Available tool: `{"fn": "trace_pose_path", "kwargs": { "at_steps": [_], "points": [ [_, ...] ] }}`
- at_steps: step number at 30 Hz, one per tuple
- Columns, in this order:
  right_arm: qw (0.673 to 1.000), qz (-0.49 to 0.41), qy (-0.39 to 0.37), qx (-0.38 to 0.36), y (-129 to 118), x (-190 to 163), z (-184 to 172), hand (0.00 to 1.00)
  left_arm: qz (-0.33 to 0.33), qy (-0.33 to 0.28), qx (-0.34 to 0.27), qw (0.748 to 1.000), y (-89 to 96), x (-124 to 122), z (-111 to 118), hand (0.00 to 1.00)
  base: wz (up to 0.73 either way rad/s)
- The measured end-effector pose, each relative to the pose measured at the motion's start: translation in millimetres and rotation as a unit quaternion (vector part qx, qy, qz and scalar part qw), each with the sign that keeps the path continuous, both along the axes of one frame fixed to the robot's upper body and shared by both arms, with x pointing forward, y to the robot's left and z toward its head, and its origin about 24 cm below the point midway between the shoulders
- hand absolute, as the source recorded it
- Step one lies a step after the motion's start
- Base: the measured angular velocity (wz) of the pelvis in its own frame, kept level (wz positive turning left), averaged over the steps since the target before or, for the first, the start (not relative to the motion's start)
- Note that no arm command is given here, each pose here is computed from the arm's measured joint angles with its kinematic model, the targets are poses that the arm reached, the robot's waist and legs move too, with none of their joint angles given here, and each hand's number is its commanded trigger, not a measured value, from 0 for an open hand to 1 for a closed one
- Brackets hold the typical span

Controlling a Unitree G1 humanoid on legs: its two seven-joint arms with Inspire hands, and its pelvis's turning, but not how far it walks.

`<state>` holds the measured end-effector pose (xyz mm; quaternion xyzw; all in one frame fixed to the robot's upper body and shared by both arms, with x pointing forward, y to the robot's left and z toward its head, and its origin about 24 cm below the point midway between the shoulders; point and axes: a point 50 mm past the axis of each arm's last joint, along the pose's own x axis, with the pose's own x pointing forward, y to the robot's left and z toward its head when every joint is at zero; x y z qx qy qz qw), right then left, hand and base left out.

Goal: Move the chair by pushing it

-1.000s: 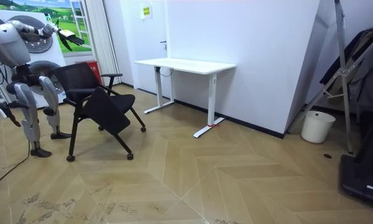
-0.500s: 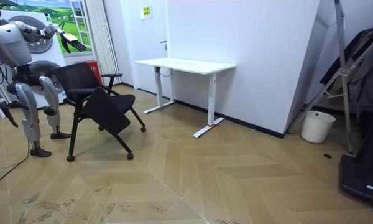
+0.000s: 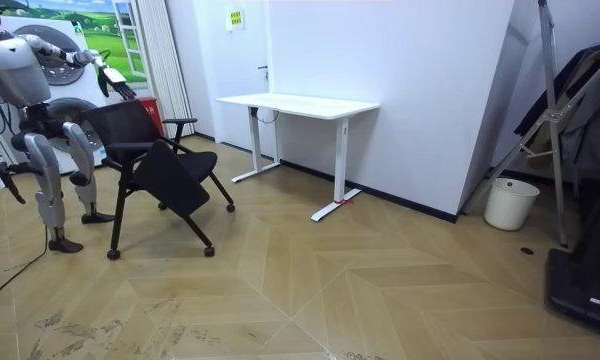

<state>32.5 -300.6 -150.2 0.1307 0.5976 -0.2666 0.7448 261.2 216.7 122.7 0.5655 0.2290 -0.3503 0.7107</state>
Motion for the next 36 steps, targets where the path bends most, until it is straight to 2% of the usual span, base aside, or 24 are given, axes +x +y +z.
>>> {"fn": "trace_pose_path", "kwargs": {
  "at_steps": [4,13,21,36],
  "points": [
    [1.0,0.002,0.009,0.009,9.0,-4.6,-4.0,0.0,0.021,0.031,-0.031,0.999,-2.9,-0.7,-28.2,0.0,0.02],
    [1.0,0.018,0.0,0.009,12.2,2.5,-4.6,0.0,0.078,0.05,-0.051,0.994,3.6,1.8,-62.8,0.0,-0.07],
    [1.0,0.016,0.004,0.01,12.6,2.4,-4.7,0.0,0.108,0.039,-0.043,0.992,1.8,0.5,-79.4,0.0,-0.02],
    [1.0,0.016,-0.004,0.004,12.8,14.1,-3.8,0.0,0.139,0.039,-0.03,0.989,9.2,0.5,-95.3,0.0,-0.05]
  ]
}}
